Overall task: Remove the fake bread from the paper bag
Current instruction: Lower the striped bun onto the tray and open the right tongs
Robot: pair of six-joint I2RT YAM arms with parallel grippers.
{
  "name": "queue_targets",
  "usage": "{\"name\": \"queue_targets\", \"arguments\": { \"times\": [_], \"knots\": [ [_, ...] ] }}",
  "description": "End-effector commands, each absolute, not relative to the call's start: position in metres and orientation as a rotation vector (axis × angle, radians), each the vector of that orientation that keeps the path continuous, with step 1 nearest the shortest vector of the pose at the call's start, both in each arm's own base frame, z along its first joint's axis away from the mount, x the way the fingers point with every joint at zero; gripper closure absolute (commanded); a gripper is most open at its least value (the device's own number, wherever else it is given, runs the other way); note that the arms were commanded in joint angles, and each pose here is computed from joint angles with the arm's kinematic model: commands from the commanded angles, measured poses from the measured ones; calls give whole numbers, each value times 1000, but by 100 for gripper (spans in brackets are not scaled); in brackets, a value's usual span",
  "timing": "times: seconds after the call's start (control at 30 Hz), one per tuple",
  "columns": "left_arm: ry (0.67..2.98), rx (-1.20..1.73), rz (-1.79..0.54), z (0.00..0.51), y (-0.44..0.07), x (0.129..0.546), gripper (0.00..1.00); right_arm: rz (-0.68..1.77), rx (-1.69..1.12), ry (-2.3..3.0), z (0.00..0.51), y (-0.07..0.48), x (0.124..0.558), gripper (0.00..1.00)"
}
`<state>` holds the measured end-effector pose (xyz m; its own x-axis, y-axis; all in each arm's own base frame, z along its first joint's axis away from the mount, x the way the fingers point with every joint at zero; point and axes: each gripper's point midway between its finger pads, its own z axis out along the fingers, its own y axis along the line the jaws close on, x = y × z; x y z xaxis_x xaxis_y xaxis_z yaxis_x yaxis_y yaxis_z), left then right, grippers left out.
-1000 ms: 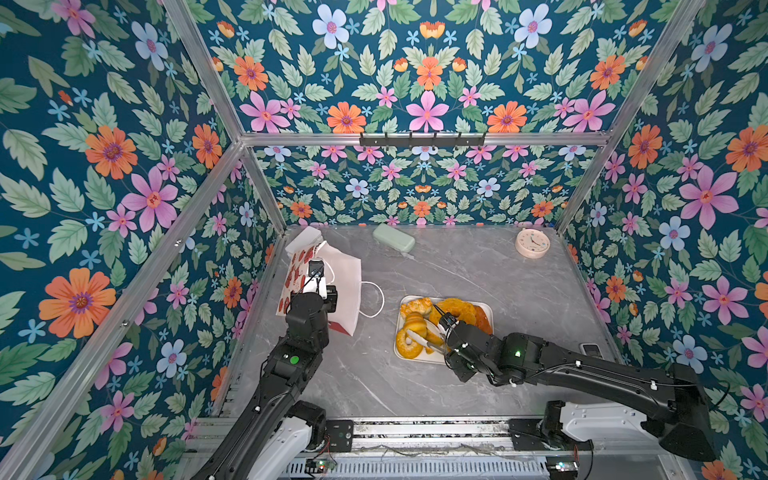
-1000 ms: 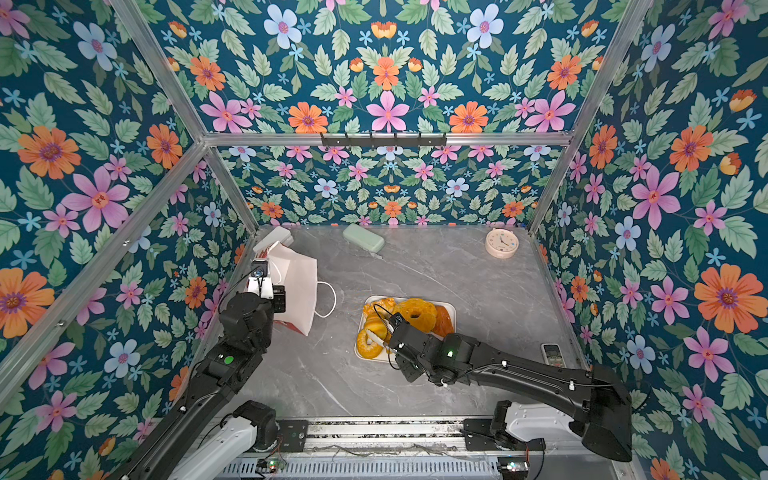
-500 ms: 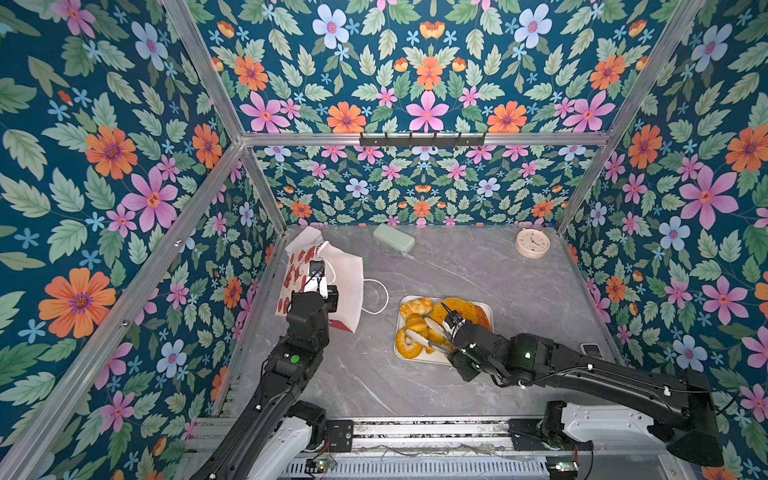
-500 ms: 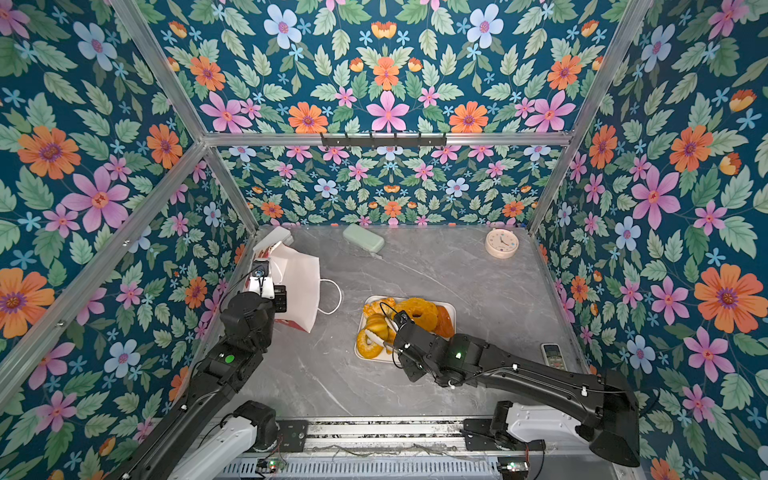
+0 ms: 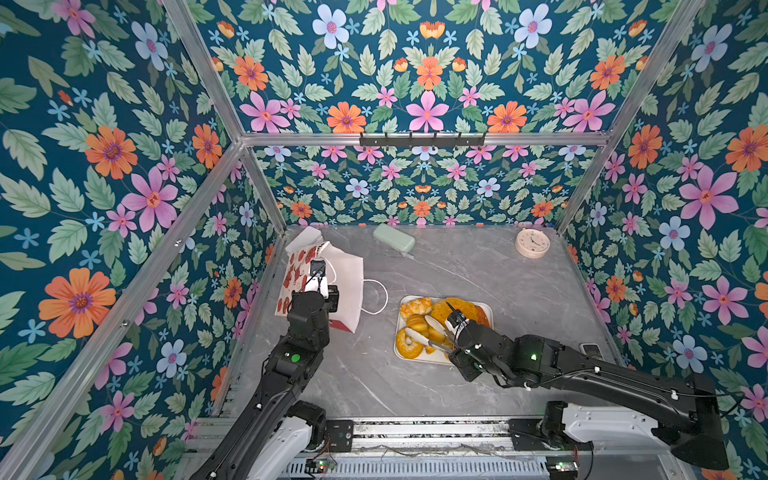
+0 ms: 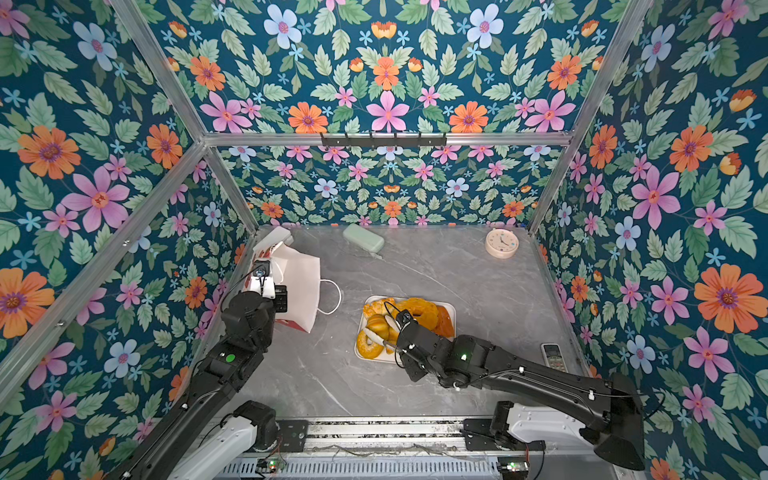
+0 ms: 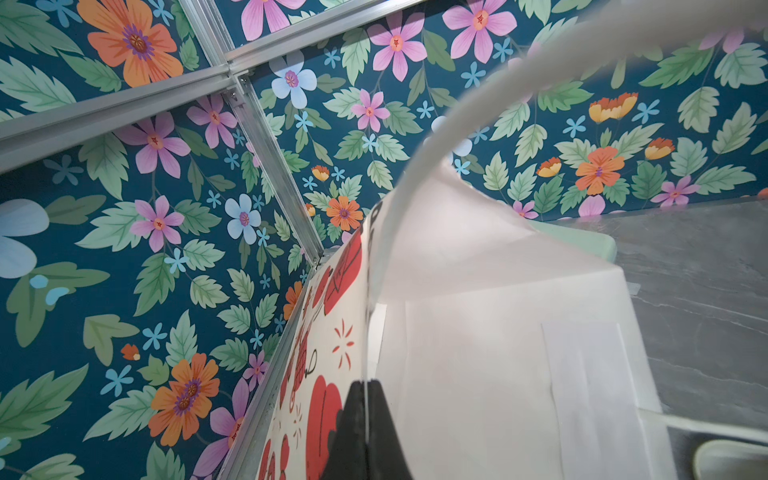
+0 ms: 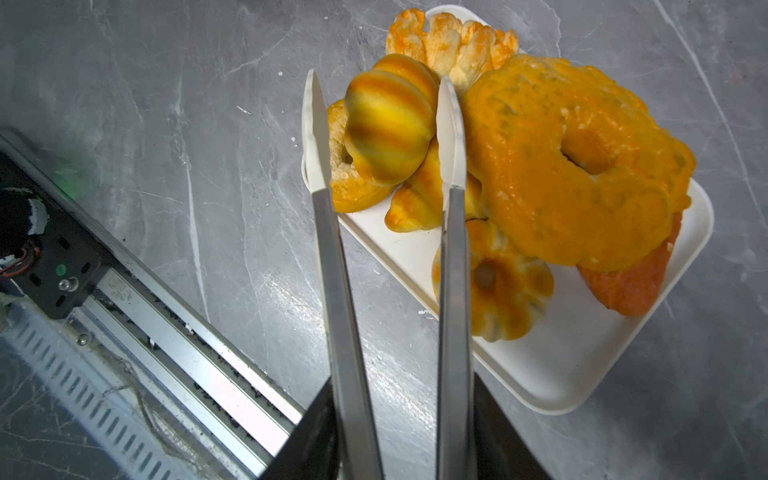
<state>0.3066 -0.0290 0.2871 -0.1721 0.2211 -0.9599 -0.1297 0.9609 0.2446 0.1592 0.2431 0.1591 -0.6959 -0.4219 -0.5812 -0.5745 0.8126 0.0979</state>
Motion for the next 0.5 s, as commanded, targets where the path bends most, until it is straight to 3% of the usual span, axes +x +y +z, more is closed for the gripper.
{"name": "queue_targets", "arguments": {
  "times": [0.0,0.47],
  "knots": [
    [1687,53,291,295,-30,308,100,394,-700,2426,163,248,163,55],
    [1688,55,287,294,-30,308,100,411,-671,2299,182,253,172,56]
  ]
}}
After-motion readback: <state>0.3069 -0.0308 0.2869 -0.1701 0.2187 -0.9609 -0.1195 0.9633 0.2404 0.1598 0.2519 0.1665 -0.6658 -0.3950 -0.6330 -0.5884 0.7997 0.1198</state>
